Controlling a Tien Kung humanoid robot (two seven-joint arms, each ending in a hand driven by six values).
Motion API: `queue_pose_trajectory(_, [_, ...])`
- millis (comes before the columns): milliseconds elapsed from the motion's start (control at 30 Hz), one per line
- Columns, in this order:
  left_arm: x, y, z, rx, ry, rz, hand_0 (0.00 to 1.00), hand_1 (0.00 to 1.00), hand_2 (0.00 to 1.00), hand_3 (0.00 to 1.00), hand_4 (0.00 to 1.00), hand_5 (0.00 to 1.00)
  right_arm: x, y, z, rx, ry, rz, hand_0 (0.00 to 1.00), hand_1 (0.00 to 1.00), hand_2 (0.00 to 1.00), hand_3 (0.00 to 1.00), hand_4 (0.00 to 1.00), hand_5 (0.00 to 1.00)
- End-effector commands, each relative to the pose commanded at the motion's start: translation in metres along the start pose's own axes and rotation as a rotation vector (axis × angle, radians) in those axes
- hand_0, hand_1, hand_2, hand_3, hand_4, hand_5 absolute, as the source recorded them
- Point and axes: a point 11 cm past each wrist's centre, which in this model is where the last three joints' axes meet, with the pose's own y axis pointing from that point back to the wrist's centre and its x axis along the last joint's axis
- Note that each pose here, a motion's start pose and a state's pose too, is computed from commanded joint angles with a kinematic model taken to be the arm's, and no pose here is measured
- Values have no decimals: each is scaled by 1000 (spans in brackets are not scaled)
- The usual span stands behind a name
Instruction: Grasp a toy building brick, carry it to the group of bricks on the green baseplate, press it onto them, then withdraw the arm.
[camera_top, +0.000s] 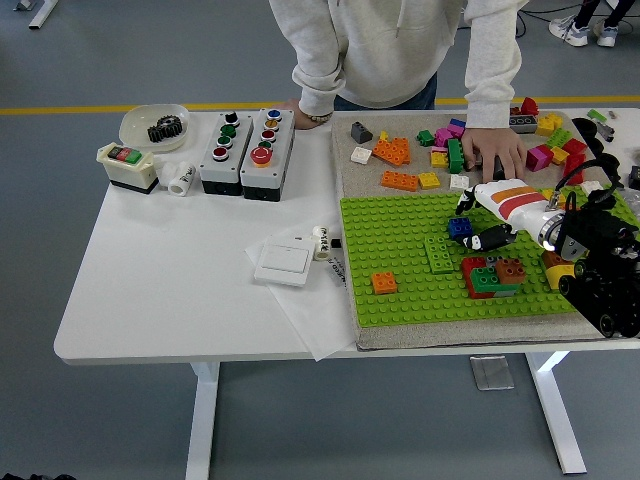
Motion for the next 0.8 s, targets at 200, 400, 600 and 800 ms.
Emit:
queue_pose_trajectory(200, [0, 0, 1, -2, -1, 0, 769, 748, 739, 600, 676, 592, -2, 0, 2, -7, -2, -5, 602, 633, 640, 580, 803, 329])
queue_pose_trajectory(400, [1, 1, 2, -3, -2, 1, 769, 747, 742, 600, 676, 592, -3, 1, 3, -8, -1, -6, 594, 630, 626, 566, 792, 343])
queue_pose_trajectory(600, [2, 1, 3, -4, -2, 2, 770, 746, 740, 599, 676, 592, -5, 2, 4, -8, 1, -6, 575, 608, 602, 546, 774, 363])
queue_pose_trajectory(800, [1, 1, 3, -4, -3, 1, 770, 745, 740, 600, 676, 591, -8, 3, 4, -8, 2, -6, 555, 570, 583, 526, 758, 385])
